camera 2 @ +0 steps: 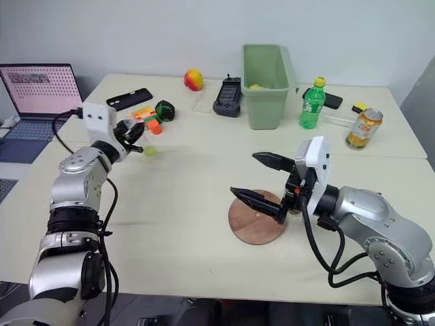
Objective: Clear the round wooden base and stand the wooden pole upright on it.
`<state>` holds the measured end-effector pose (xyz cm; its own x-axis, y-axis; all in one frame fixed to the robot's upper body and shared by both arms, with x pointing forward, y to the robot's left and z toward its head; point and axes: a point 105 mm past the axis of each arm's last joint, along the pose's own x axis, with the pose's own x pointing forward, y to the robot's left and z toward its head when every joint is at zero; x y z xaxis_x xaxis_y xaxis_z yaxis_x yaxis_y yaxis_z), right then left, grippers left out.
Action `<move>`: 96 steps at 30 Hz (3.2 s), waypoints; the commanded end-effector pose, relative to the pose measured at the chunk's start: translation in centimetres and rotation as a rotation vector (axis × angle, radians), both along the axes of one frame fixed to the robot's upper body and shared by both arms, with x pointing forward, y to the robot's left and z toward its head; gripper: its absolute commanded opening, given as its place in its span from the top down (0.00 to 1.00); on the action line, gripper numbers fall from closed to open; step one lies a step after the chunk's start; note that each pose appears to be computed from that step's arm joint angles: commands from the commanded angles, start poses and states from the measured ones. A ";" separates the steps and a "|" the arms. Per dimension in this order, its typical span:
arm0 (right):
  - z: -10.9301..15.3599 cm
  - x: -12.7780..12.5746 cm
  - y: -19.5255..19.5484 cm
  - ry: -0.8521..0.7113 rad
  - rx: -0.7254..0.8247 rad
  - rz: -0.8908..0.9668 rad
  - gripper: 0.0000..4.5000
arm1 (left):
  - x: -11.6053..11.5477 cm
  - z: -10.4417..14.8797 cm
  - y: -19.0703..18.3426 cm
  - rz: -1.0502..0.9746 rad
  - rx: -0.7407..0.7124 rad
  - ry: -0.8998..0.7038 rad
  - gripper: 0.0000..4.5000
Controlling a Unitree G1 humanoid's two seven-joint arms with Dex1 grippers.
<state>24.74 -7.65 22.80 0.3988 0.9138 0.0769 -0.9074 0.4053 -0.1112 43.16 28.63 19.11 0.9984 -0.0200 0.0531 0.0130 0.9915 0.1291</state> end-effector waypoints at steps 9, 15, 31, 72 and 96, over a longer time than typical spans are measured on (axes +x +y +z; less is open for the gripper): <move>0.5 0.0 -0.6 -0.047 -0.009 -0.038 0.00 | 1.4 -0.2 0.7 0.048 -0.058 -0.039 0.72; 0.4 0.0 -1.0 -0.048 -0.006 -0.078 0.00 | 1.5 -0.4 1.3 0.062 -0.078 -0.025 0.72; -0.3 0.0 -1.0 -0.030 0.002 -0.081 0.00 | -0.2 0.7 2.7 0.028 -0.046 -0.053 0.01; -5.4 9.1 -15.8 -0.018 -1.164 0.100 0.00 | -16.9 3.4 -20.9 -1.526 0.282 0.163 0.01; -7.2 11.7 -16.8 0.094 -1.377 0.196 0.21 | -17.6 5.6 -21.6 -1.460 0.233 0.010 0.00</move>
<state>36.63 -24.20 14.29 0.2244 0.2844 -0.9321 -0.9632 -0.0803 -0.2564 26.14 7.21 23.15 0.0993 -0.9871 -0.1258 0.9746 0.0710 0.2124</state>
